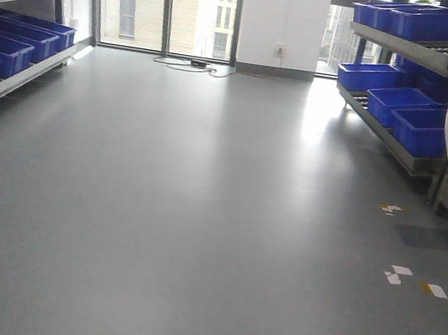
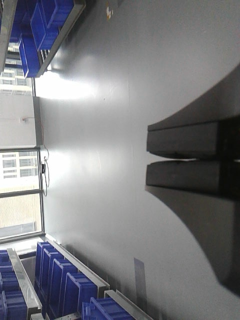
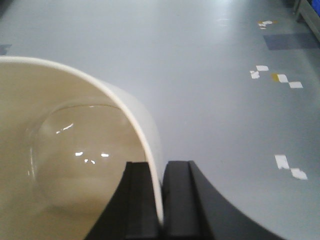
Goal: Move white bin to right shelf second layer
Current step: 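Drive across the room toward the windows carrying the bin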
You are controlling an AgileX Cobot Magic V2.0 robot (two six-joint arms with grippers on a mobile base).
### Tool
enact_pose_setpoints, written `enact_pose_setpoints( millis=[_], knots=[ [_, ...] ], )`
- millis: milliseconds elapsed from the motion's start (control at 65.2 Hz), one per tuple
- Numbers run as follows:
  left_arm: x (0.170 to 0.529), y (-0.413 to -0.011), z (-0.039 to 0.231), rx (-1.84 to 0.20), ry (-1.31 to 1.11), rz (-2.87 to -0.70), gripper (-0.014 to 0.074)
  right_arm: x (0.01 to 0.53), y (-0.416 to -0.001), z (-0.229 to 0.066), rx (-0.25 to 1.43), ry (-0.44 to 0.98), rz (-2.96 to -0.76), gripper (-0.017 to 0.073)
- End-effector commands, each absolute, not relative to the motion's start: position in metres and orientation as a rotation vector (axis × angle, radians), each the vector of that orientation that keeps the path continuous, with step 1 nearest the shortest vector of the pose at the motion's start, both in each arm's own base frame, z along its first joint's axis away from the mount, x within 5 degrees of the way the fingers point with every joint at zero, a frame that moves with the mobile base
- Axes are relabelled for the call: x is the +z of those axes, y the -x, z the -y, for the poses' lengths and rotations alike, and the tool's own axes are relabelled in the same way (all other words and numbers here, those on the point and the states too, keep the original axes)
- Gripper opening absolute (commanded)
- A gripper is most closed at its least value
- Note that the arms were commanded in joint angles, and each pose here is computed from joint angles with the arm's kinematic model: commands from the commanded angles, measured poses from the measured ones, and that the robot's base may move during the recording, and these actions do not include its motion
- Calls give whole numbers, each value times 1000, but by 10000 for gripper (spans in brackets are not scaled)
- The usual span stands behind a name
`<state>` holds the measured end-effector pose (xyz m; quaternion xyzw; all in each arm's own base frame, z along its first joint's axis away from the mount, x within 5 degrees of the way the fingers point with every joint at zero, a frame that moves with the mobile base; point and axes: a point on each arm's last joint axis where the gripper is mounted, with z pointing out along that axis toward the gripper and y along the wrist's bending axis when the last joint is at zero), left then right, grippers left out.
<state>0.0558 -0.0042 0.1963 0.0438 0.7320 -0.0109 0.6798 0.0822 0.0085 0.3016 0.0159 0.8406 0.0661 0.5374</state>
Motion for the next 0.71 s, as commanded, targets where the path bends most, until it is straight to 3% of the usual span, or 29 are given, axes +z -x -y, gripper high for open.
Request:
enact_pose_setpoints(
  millis=[0, 690],
  knots=[
    [192, -56, 5, -34, -95, -1579, 85, 320, -84, -9, 170, -40, -1876, 48],
    [192, -56, 5, -34, -95, -1579, 85, 320, -84, -9, 170, -40, -1876, 48]
  ],
)
